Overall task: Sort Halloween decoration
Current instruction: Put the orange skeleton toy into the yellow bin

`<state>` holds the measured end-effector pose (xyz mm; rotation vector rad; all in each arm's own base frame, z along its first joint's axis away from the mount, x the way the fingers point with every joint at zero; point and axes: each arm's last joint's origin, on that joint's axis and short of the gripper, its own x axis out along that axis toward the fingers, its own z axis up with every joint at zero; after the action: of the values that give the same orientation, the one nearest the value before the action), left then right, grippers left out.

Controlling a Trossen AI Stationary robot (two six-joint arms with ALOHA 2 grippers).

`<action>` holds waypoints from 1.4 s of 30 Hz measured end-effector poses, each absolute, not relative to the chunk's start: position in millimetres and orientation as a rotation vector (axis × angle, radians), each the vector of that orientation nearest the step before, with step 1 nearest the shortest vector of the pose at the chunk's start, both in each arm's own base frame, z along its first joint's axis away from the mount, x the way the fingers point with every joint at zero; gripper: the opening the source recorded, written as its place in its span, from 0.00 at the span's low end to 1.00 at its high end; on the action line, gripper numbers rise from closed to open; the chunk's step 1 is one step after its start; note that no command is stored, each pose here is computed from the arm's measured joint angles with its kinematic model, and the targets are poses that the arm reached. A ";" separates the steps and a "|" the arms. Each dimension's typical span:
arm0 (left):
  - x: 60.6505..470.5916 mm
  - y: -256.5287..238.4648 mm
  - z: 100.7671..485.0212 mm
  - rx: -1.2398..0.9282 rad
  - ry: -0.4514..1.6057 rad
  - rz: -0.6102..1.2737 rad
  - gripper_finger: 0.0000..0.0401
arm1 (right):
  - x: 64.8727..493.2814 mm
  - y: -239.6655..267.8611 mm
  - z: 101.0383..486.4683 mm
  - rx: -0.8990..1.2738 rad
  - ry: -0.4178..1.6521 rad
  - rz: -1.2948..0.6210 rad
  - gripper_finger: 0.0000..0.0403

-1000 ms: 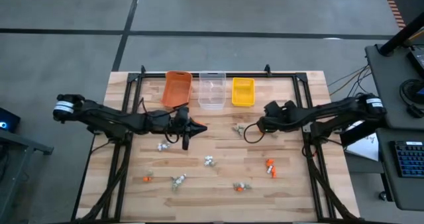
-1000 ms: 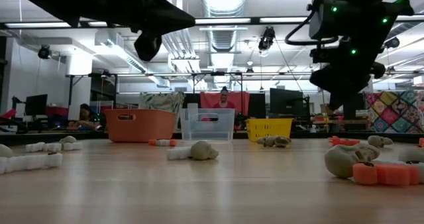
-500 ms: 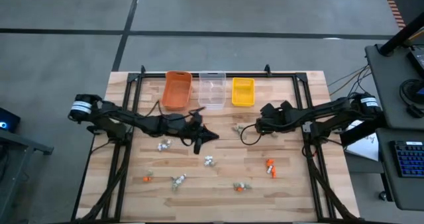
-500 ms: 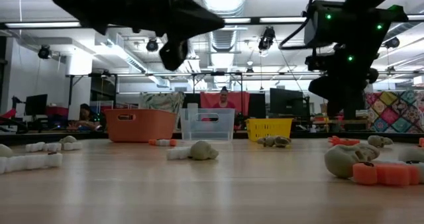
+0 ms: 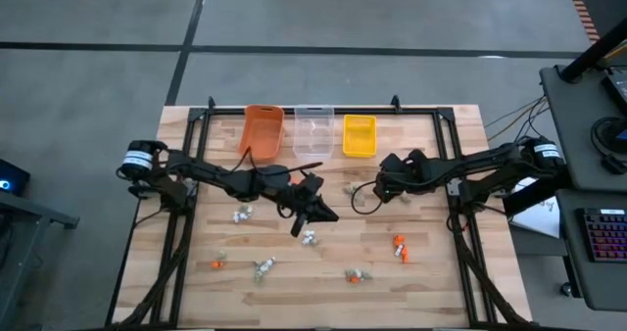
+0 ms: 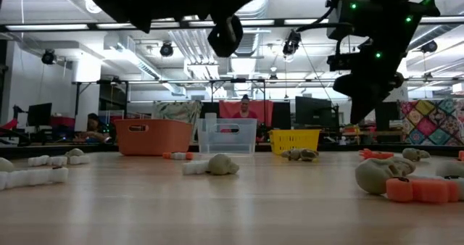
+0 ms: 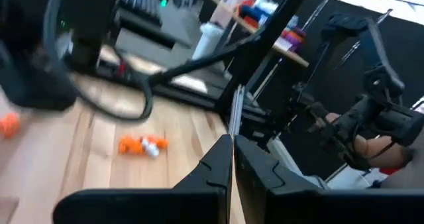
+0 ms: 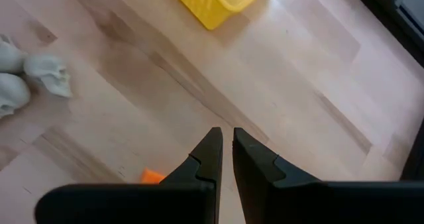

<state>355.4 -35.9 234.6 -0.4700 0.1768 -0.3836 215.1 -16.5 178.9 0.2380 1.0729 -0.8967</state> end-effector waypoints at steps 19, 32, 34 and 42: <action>355.0 -37.2 243.6 -0.479 0.094 -0.378 0.00 | 234.9 -16.6 202.4 0.297 0.939 -0.866 0.07; 351.7 -40.3 242.5 -0.496 0.115 -0.502 0.00 | 244.7 -16.7 217.1 0.327 0.869 -0.849 0.07; 350.4 -40.9 239.0 -0.516 0.132 -0.482 0.00 | 245.4 -16.7 218.8 0.328 0.865 -0.849 0.07; 350.2 -40.5 226.3 -0.587 0.099 -0.554 0.00 | 252.0 -16.7 232.2 0.347 0.820 -0.837 0.07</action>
<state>350.2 -40.5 226.3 -0.5871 0.0989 -0.5543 252.0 -16.7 232.2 0.3472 0.8195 -0.8373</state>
